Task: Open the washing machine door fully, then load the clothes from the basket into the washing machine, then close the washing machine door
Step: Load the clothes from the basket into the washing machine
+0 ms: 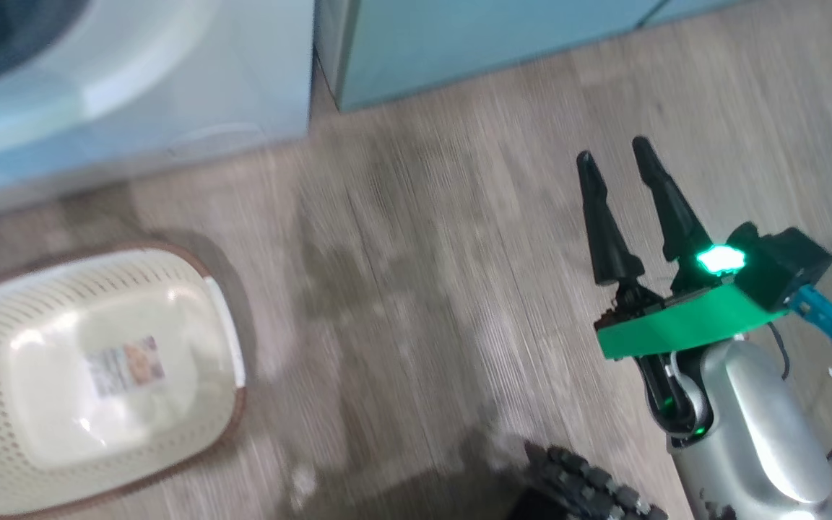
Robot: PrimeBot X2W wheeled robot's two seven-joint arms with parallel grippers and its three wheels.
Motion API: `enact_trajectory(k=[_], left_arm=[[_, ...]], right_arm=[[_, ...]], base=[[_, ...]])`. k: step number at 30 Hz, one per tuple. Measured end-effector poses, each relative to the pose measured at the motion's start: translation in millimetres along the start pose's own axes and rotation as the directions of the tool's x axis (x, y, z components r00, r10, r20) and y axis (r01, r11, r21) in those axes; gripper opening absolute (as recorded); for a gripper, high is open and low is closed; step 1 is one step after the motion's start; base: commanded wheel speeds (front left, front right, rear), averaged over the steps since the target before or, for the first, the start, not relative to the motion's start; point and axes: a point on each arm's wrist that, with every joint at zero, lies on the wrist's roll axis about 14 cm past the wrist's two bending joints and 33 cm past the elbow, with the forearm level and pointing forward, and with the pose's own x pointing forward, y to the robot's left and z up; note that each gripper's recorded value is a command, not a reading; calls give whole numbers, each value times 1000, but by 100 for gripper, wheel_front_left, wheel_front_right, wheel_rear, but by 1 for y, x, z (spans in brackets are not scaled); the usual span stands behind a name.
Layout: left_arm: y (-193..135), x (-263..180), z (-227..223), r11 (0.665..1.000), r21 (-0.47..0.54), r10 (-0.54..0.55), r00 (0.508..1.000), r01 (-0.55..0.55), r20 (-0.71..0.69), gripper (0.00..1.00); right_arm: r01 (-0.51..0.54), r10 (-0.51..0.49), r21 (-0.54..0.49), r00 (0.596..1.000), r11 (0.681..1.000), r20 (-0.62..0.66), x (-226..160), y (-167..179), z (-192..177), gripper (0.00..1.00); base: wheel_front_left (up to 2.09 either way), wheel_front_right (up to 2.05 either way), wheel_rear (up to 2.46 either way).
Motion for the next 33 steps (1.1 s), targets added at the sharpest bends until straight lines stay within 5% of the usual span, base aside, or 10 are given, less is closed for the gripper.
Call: enact_trajectory(k=[12,33], left_arm=[[-36,-121,55,998,-15,-63,996,64,68,100],[-21,-282,81,989,-88,128,982,-117,137,100]], right_arm=[[-56,57,-9,991,998,120,-46,21,47,100],[-186,177,12,952,982,250,-80,61,84,100]], base=[[0,0,0],[0,0,0]])
